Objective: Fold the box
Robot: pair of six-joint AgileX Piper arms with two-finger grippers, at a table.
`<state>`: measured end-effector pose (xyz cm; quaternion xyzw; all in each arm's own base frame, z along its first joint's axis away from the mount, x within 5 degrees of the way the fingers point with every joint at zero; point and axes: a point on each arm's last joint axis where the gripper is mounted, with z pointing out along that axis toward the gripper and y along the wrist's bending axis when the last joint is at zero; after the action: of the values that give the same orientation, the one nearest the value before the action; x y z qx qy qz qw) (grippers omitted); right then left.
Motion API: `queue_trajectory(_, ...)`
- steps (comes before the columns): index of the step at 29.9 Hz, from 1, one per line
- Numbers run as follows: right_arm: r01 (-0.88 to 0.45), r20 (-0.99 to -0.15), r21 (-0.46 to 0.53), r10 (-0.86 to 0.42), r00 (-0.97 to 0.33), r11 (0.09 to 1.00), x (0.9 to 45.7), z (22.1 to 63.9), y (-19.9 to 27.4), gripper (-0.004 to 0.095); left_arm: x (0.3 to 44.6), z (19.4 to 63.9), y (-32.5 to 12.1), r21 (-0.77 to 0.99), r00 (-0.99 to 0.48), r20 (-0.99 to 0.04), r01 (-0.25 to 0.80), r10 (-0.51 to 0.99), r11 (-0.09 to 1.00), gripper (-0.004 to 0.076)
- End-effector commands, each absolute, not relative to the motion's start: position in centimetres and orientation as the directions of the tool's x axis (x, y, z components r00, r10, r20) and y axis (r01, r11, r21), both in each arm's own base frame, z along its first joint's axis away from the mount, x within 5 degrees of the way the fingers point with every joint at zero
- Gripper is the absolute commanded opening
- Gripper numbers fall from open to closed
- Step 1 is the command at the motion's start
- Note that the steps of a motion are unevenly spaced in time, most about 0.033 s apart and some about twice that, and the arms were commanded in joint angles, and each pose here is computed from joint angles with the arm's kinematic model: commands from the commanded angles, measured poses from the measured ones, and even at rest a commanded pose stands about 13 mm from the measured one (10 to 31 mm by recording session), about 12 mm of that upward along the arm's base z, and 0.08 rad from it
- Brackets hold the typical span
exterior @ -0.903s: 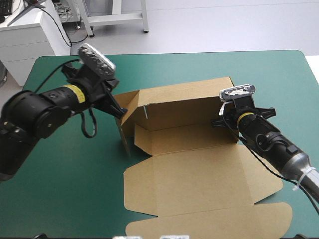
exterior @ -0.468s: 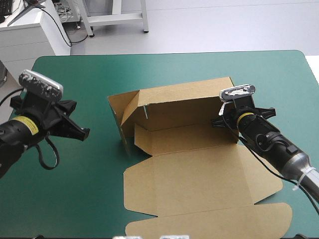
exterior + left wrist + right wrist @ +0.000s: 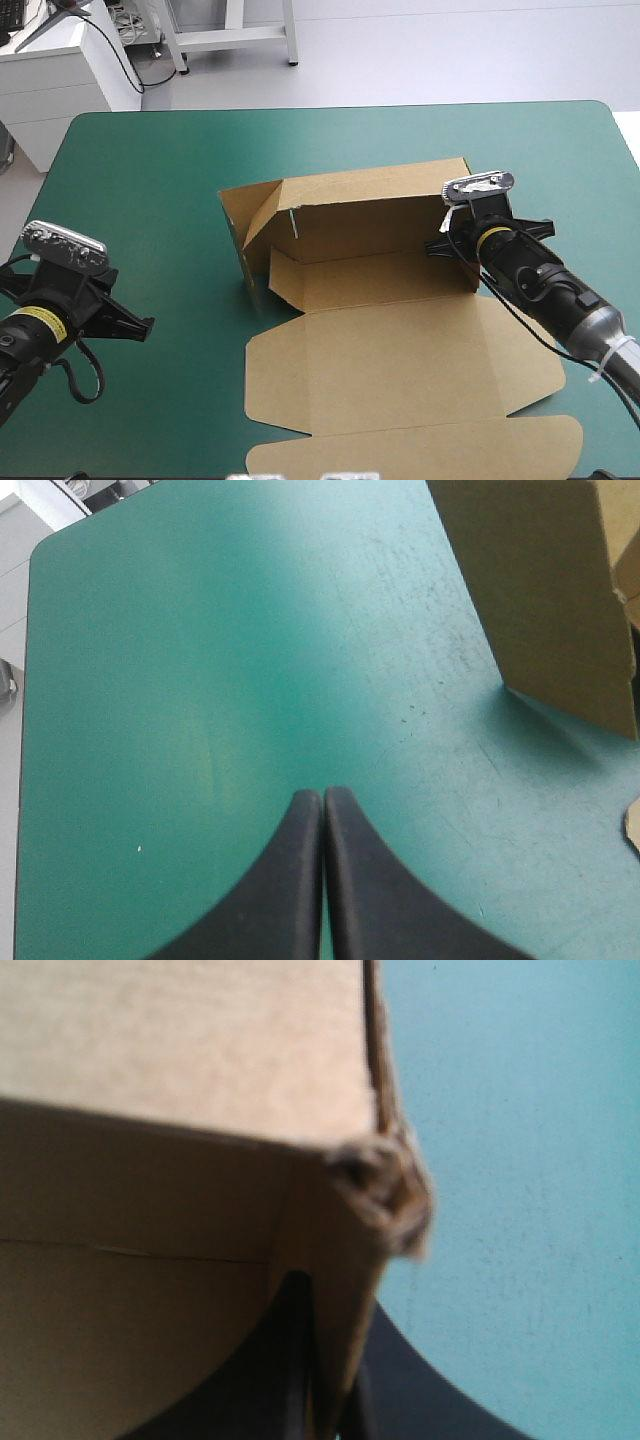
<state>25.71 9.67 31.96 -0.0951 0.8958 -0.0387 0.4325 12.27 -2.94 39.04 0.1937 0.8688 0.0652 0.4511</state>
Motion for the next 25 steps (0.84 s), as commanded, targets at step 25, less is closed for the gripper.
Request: queue_trajectory(25,-0.331,-0.548,-0.089,-0.324,-0.771,0.939,25.3,38.1,11.3,-0.0019,12.5,40.2,-2.9,0.299,-0.443,-0.809,0.256,0.386,0.919,-0.0009)
